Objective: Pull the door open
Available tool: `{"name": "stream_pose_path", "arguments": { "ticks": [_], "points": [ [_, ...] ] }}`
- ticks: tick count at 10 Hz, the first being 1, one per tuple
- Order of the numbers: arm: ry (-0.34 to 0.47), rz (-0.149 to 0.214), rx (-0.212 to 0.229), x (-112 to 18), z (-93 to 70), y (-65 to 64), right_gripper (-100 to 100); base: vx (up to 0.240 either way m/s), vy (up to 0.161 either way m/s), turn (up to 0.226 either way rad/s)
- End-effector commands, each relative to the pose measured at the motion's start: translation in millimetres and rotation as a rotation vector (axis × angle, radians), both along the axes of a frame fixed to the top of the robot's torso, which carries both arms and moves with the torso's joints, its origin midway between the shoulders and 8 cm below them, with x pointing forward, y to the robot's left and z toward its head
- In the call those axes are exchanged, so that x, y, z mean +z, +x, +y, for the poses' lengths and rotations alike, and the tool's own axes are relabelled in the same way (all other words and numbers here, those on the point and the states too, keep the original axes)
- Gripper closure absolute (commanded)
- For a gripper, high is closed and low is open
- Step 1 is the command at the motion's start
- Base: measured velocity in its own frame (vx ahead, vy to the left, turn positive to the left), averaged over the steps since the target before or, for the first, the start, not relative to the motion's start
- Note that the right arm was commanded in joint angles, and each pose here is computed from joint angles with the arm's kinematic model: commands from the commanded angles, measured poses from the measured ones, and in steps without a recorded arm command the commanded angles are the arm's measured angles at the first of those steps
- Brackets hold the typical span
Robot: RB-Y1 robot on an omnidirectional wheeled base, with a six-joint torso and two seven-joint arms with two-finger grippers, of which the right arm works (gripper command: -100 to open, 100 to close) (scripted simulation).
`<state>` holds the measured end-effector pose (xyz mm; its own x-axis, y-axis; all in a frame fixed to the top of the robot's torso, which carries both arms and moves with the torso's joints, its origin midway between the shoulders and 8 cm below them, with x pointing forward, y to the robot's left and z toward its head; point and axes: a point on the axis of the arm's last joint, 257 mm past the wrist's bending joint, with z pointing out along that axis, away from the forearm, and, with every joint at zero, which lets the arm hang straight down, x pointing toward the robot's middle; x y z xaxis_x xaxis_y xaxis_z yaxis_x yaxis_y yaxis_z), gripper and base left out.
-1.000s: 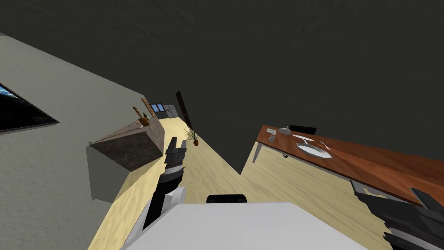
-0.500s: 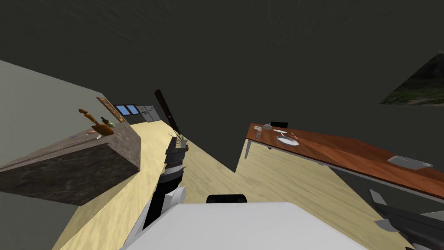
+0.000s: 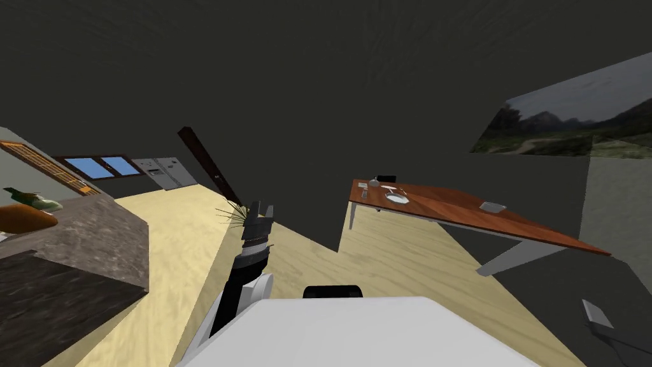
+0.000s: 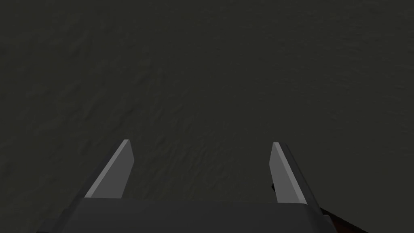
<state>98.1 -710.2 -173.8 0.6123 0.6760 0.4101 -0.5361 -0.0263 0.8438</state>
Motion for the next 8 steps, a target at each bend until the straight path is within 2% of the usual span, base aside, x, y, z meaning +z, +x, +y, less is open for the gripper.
{"name": "stream_pose_path", "arguments": {
  "ticks": [1, 8],
  "points": [
    [0.02, -0.02, -0.02, -3.7, -6.0, -10.7, -100, 0.015, 0.007, -0.366],
    [0.105, -0.113, -0.108, -21.9, -25.6, -59.8, -100, 0.013, 0.008, -0.352]
  ]
}}
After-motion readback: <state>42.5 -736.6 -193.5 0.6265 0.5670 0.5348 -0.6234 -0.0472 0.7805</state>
